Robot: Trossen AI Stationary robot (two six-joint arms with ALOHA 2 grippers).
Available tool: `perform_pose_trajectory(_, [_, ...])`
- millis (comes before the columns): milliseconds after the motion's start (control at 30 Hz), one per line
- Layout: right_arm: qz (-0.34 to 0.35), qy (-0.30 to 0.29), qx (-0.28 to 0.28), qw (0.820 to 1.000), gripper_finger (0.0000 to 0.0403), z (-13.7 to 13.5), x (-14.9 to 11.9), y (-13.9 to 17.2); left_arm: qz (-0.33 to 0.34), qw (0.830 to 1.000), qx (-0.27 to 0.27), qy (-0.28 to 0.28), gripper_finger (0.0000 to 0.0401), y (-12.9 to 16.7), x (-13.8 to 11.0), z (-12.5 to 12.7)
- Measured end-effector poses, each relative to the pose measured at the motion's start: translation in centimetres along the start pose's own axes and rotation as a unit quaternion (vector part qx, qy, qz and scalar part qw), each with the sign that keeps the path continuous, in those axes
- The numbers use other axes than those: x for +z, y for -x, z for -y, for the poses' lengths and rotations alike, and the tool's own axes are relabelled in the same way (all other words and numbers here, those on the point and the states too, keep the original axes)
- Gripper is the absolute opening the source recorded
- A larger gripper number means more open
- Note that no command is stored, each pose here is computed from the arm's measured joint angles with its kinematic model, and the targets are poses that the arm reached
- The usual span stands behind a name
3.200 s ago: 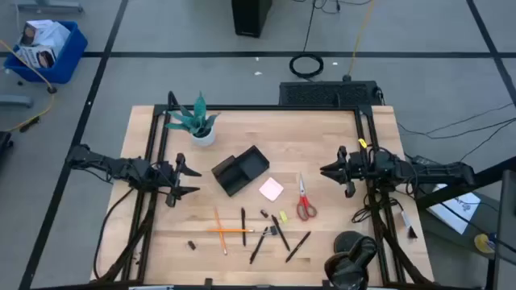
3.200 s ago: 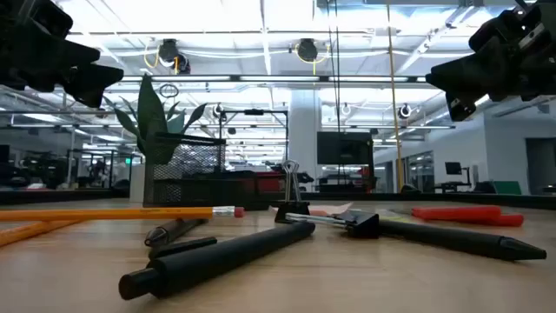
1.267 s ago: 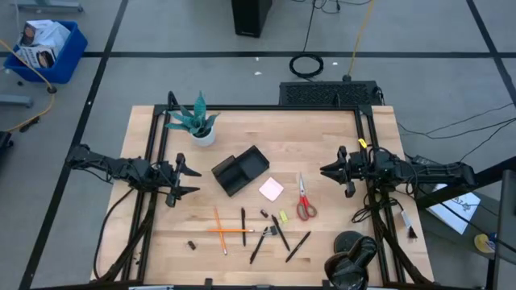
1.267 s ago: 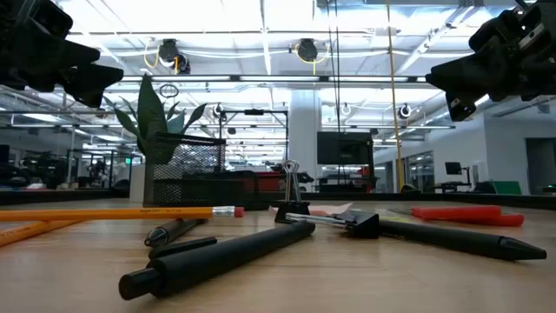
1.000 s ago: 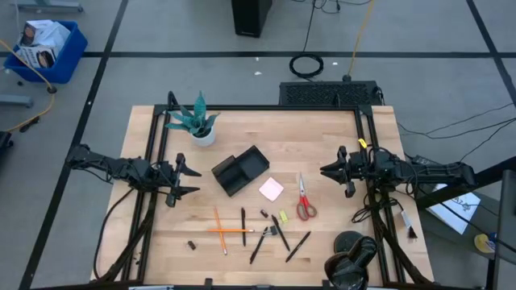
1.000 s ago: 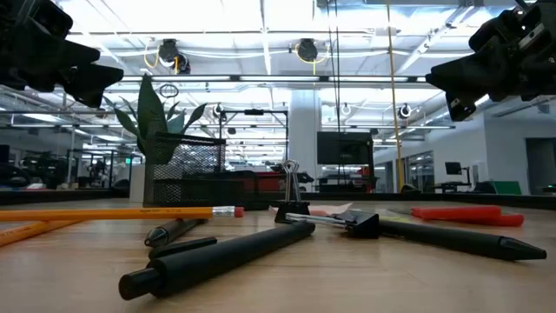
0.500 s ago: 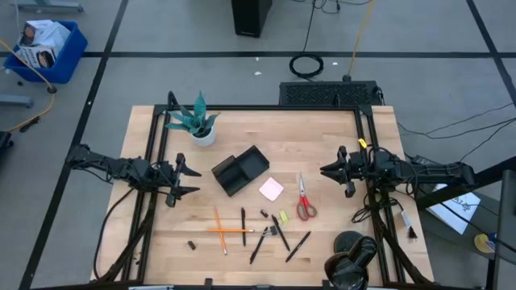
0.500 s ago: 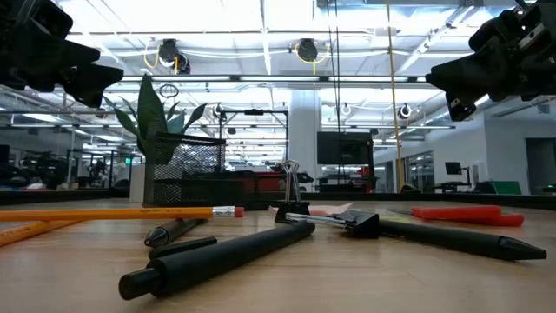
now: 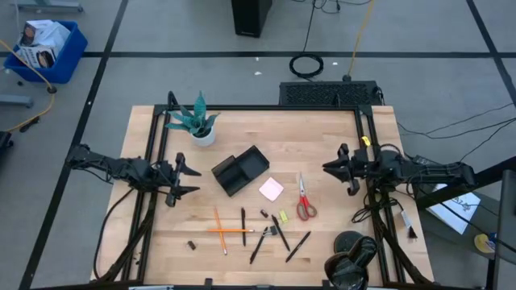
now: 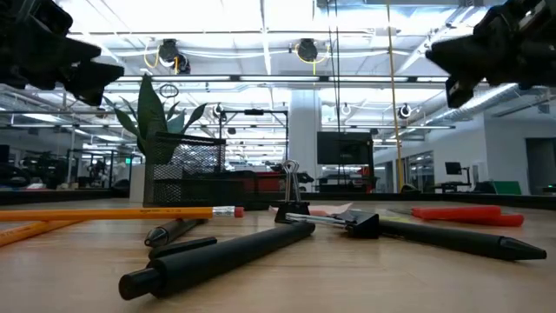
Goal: Pick and place office supplies into organizer
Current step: Put the black binder clip into the black desk organizer
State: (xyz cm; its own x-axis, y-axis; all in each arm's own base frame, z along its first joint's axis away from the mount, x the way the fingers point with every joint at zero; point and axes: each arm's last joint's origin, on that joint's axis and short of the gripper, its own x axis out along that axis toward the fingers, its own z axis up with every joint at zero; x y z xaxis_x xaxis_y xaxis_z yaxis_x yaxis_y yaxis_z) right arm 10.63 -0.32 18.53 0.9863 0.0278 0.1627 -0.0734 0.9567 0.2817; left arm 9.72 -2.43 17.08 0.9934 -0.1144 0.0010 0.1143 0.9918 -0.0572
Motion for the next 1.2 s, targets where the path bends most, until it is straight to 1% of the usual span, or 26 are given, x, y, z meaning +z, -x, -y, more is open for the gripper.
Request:
perform_pose_trajectory(67, [0.024,-0.014,0.008,1.000,0.0059,-0.1,0.5,0.0,0.023,1.000,-0.001,0.006,0.0230,0.0,0.5,0.0])
perform_pose_trajectory(133, [0.034,-0.029,0.012,0.999,0.0059,-0.2,0.7,0.0,0.040,0.999,-0.002,0.015,0.0230,0.0,0.8,0.0])
perform_pose_trajectory(267, [0.031,-0.010,0.009,0.999,0.0059,-0.2,0.6,0.0,0.063,0.998,-0.004,0.029,0.0230,0.1,1.2,0.1])
perform_pose_trajectory(400, [0.021,-0.029,0.007,0.999,0.0059,-0.1,0.4,-0.1,0.069,0.997,-0.004,0.037,0.0230,0.1,1.3,0.0])
perform_pose_trajectory(567, [0.003,-0.046,0.001,0.999,0.0059,0.0,0.0,-0.6,0.072,0.997,-0.003,0.023,0.0230,0.1,1.4,0.0])
perform_pose_trajectory(700, [0.015,-0.094,0.022,0.995,0.0059,-0.4,0.2,-1.1,0.072,0.996,-0.005,0.051,0.0230,0.1,1.4,0.0])
perform_pose_trajectory(800, [0.009,-0.095,0.035,0.995,0.0059,-0.9,-0.2,-1.7,0.073,0.996,0.001,0.044,0.0230,0.1,1.4,0.0])
perform_pose_trajectory(900, [0.018,-0.088,0.019,0.996,0.0059,-1.5,-0.5,-2.4,0.075,0.997,0.014,0.023,0.0230,0.1,1.5,-0.1])
perform_pose_trajectory(1033, [0.000,-0.058,-0.004,0.998,0.0059,-2.3,-1.6,-3.2,0.077,0.996,0.033,0.004,0.0230,0.1,1.5,-0.2])
perform_pose_trajectory(1133, [-0.048,-0.032,-0.061,0.996,0.0059,-2.5,-3.4,-3.7,0.090,0.995,0.042,-0.024,0.0230,0.2,1.8,-0.2])
perform_pose_trajectory(1167, [-0.078,-0.018,-0.088,0.993,0.0058,-2.5,-4.3,-3.8,0.094,0.994,0.045,-0.032,0.0230,0.2,1.9,-0.2])
perform_pose_trajectory(1200, [-0.095,-0.008,-0.106,0.990,0.0055,-2.7,-4.6,-4.4,0.097,0.994,0.045,-0.038,0.0230,0.2,1.9,-0.2])
